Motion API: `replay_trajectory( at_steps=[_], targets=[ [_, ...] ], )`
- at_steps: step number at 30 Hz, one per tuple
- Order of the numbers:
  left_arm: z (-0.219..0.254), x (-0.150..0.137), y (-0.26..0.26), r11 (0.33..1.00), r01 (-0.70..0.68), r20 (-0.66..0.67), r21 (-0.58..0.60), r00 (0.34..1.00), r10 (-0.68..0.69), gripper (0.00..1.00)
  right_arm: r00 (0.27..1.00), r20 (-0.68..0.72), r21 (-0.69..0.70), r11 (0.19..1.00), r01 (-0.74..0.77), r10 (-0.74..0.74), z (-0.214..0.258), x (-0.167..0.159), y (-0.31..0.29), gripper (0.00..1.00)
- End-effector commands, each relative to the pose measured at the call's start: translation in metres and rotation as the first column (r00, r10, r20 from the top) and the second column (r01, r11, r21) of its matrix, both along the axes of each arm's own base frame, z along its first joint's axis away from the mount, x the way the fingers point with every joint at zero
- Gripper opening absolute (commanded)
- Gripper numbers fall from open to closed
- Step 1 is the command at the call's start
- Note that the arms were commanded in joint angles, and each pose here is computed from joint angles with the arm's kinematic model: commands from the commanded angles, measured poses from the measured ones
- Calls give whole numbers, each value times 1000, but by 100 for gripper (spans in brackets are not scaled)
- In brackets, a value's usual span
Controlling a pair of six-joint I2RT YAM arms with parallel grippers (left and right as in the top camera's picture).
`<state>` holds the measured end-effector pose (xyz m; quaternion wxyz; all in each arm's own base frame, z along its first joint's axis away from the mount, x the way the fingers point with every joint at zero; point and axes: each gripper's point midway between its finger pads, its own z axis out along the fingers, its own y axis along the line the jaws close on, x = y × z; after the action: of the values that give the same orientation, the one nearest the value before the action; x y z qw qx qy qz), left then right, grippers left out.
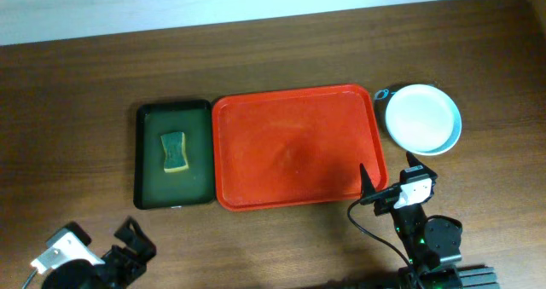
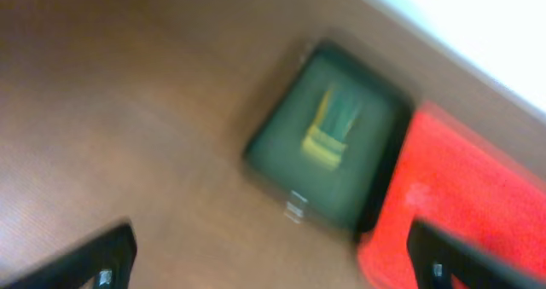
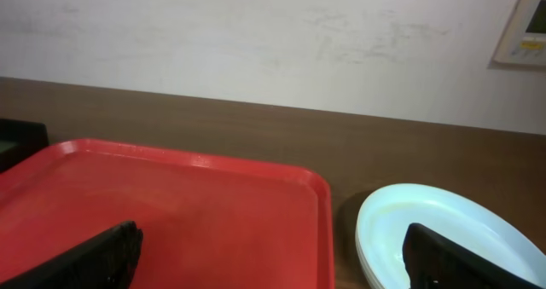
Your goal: Clean dirty plates on tray and stack at the side
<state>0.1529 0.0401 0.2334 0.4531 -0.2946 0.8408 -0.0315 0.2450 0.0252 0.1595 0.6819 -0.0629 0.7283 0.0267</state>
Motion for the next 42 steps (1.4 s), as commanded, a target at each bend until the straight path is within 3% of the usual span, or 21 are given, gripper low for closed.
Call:
replay_trajectory(
  at_steps=[1, 4, 8, 12, 14, 19, 27, 32, 36, 42],
  targets=[
    [5, 19, -2, 1000, 20, 196, 16, 980, -23, 99, 1000, -3, 7, 1000, 8, -8, -2, 0, -2, 98],
    [31, 39, -5, 997, 42, 433, 58, 899, -63, 99, 1000, -3, 7, 1000, 8, -8, -2, 0, -2, 98],
    [64, 51, -15, 992, 71, 663, 101, 739, -120, 99, 1000, -3, 7, 1000, 8, -8, -2, 0, -2, 98],
    [76, 56, -18, 990, 71, 776, 123, 614, -140, 99, 1000, -3, 7, 1000, 8, -8, -2, 0, -2, 98],
    [69, 62, -18, 990, 66, 796, 126, 589, -141, 99, 1000, -4, 7, 1000, 8, -8, -2, 0, -2, 98],
    [32, 76, -17, 990, 70, 774, 122, 617, -139, 99, 1000, -4, 7, 1000, 8, -8, -2, 0, -2, 98],
    [-32, 91, -15, 990, 79, 659, 120, 739, -139, 99, 1000, -4, 7, 1000, 8, -8, -2, 0, -2, 98],
    [-77, 91, -13, 963, 107, 468, 249, 857, -217, 99, 1000, -4, 7, 1000, 8, -8, -2, 0, -2, 98],
    [-77, 92, -24, 860, 197, 371, 471, 841, -395, 99, 1000, -4, 7, 1000, 8, -8, -2, 0, -2, 98],
    [-77, 92, -24, 801, 207, 318, 561, 840, -440, 99, 1000, -4, 7, 1000, 8, -8, -2, 0, -2, 98]
  ],
)
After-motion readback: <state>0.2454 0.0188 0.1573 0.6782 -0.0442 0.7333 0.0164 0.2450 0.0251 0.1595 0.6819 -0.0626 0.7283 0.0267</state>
